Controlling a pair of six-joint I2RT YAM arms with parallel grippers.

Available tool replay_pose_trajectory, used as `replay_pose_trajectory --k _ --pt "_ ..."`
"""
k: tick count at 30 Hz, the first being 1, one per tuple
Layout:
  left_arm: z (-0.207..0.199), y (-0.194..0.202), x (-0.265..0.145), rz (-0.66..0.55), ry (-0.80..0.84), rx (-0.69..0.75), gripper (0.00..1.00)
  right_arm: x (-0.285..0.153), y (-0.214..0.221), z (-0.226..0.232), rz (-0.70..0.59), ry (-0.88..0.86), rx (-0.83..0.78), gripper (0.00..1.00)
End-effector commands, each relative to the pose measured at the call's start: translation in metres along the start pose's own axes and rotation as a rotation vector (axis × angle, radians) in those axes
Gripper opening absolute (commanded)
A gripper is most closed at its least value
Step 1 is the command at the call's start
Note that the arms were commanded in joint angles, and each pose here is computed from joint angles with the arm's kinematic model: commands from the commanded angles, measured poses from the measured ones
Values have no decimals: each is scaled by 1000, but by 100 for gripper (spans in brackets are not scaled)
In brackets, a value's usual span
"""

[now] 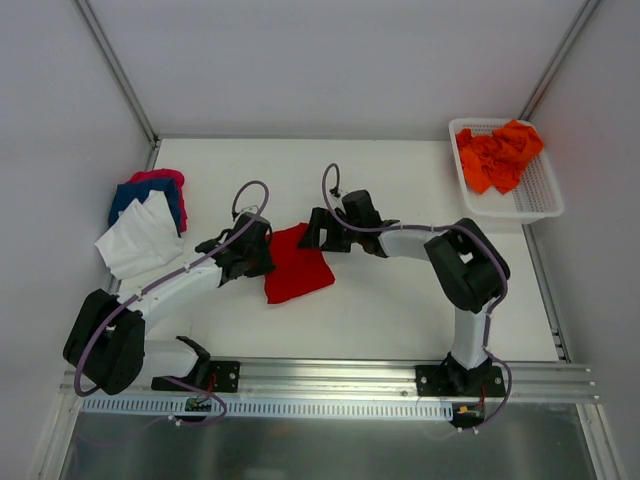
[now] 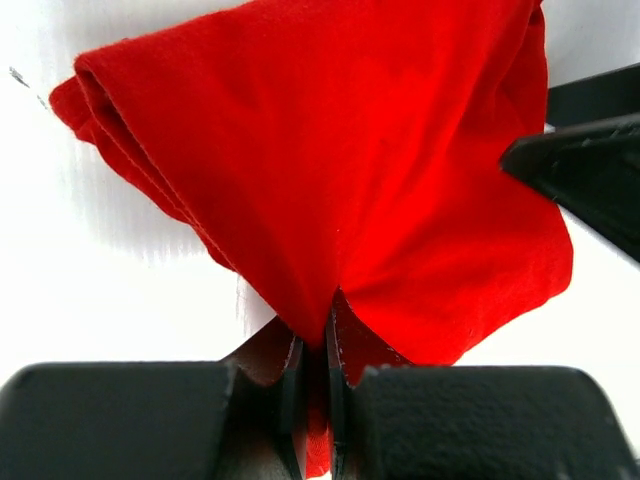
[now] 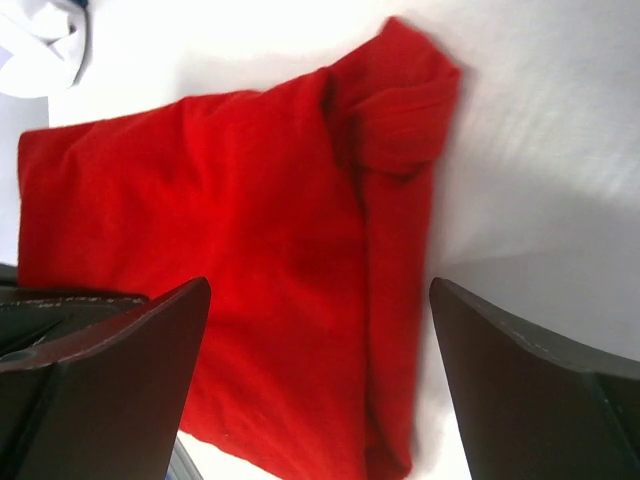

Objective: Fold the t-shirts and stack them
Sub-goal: Neatly place the folded tshirt to the corner

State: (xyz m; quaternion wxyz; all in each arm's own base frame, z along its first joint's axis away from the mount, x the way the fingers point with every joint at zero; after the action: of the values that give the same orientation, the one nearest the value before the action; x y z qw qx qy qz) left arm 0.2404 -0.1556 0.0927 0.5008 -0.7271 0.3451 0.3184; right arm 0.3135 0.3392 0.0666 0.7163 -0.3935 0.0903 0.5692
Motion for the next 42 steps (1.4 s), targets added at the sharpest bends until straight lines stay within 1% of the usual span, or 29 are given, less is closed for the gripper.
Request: replay_pose_trajectory --k 1,5,6,7,8,11,12,13,14,15,16,20,23,27,28,29,30,33,35,37,38,40,42 --pt "3 -3 -6 -10 14 18 0 10 14 11 53 -37 -10 96" --pt "5 -5 -6 -10 12 14 0 18 18 19 80 -49 -25 92" --pt "5 -5 -6 -11 13 13 0 20 20 20 85 -53 -24 86" --pt "6 -7 -6 -16 14 12 0 22 21 26 89 -63 -33 82" --pt "7 -7 -7 -15 14 10 0 23 22 27 93 -63 -33 67" --pt "10 -11 -8 -17 14 6 0 25 26 34 104 -70 -52 50" --pt "11 -11 -8 -13 13 7 0 26 26 36 106 -74 -56 39" --pt "13 -11 -8 -12 11 5 0 26 27 38 108 -77 -62 31" --pt "14 -11 -7 -12 8 4 0 26 27 39 108 -76 -63 11" --pt "15 -12 -7 -10 5 5 0 26 27 39 106 -76 -64 3" --pt "17 -11 -7 -5 -2 5 0 26 27 40 104 -73 -65 1" --pt "26 -16 -6 -12 -30 -9 0 25 28 42 98 -63 -86 1" --pt "31 -23 -7 -24 -54 -17 0 28 22 52 80 -81 -101 0" --pt "40 -41 -17 -68 -98 -30 0 36 6 80 65 -112 -139 1" --pt "42 -46 -21 -83 -118 -30 0 41 -5 98 50 -139 -162 0" --pt "45 -49 -23 -92 -133 -34 0 44 -6 102 65 -133 -169 1" --pt "49 -54 -25 -104 -152 -45 0 45 -19 126 39 -171 -193 0" --pt "58 -70 -36 -149 -209 -60 0 61 -17 142 78 -181 -203 1" --pt "67 -82 -46 -189 -263 -75 0 68 -29 162 62 -218 -217 1" --pt "74 -96 -59 -236 -298 -99 0 72 -29 174 77 -227 -221 0" --pt "80 -98 -63 -244 -328 -106 0 77 -35 183 79 -231 -226 0" --pt "86 -108 -71 -269 -351 -131 0 82 -31 192 112 -241 -230 1" --pt "98 -112 -76 -276 -394 -159 0 91 -34 208 118 -277 -244 1"
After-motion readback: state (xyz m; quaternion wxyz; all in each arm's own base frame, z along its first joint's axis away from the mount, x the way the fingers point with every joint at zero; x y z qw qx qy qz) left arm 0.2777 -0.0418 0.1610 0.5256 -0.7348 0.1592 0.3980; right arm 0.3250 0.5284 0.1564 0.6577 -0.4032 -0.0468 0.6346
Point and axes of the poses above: each gripper's point midway between its finger pads, its own x axis out along the fingers, its own z axis along the line the jaws close on, y = z × x, the point moved 3 cm from there along -x, back along the fingers
